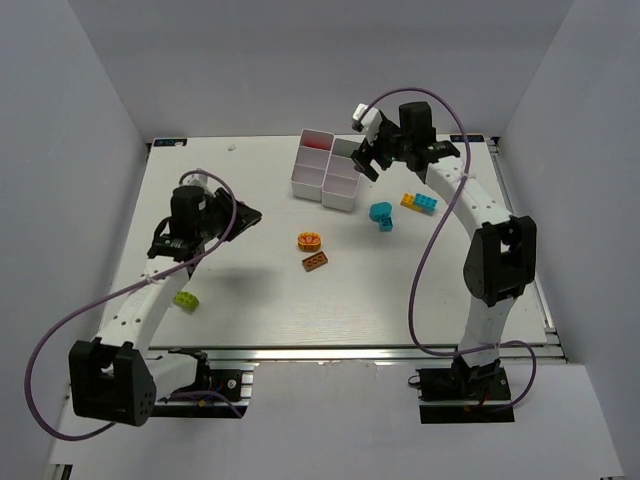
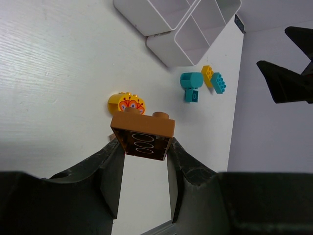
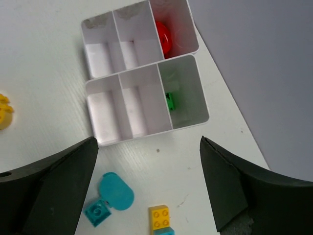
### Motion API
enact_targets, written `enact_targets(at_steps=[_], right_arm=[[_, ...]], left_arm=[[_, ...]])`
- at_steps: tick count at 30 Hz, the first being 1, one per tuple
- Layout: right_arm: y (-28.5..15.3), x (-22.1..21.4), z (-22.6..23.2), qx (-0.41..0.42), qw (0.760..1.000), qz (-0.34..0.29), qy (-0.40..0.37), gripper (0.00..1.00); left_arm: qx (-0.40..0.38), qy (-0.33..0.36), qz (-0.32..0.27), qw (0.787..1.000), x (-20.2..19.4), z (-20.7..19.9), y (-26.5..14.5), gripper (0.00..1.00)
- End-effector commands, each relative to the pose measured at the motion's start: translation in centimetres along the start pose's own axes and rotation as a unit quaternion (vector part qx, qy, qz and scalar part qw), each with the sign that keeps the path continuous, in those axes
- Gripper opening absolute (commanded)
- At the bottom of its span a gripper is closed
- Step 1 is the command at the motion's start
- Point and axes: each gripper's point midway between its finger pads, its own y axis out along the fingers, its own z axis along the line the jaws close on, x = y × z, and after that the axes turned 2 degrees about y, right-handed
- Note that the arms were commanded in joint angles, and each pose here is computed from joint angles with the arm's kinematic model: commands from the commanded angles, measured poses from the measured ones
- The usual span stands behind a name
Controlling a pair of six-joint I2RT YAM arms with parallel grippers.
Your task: Sort the legos into containers by color
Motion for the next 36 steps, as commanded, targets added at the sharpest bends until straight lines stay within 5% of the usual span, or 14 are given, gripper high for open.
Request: enact_targets(at_steps=[1, 13, 15, 16, 19, 29, 36], right_arm=[[-3.4, 3.3, 1.4, 0.012, 0.999, -0.042, 0.027, 0.89], [-7.2, 4.6, 3.6, 0.021, 0.992, -0.086, 0.086, 0.87], [-7.9, 4.1, 3.6, 0.025, 0.99, -0.09, 0.105, 0.76], [-8.5, 4.1, 3.5, 0.031, 0.989, -0.097, 0.111, 0.55], [-9.4, 3.7, 3.5, 0.04, 0.985, -0.104, 0.131, 0.13], [-10.5, 2.5, 4.4, 0.033, 0.982, -0.126, 0.139, 0.16], [-10.8, 2.0, 4.5, 0.033, 0.98, -0.133, 0.146, 0.19]], left_arm=[[-0.027, 0.03, -0.016, 0.999, 1.5, -2.7, 0.6, 0.0], [-0.19, 0.017, 0.05, 0.98, 2.1, -12.2, 7.3, 0.0], [-0.22, -0.003, 0.072, 0.973, 2.0, -13.2, 8.7, 0.0], [-0.235, -0.008, 0.073, 0.969, 2.6, -14.2, 9.0, 0.01], [-0.255, -0.05, 0.093, 0.961, 3.4, -15.7, 11.0, 0.01], [-0.193, -0.218, 0.076, 0.954, 6.8, -15.4, 17.3, 0.06], [-0.191, -0.234, 0.072, 0.951, 7.3, -15.1, 20.3, 0.14]])
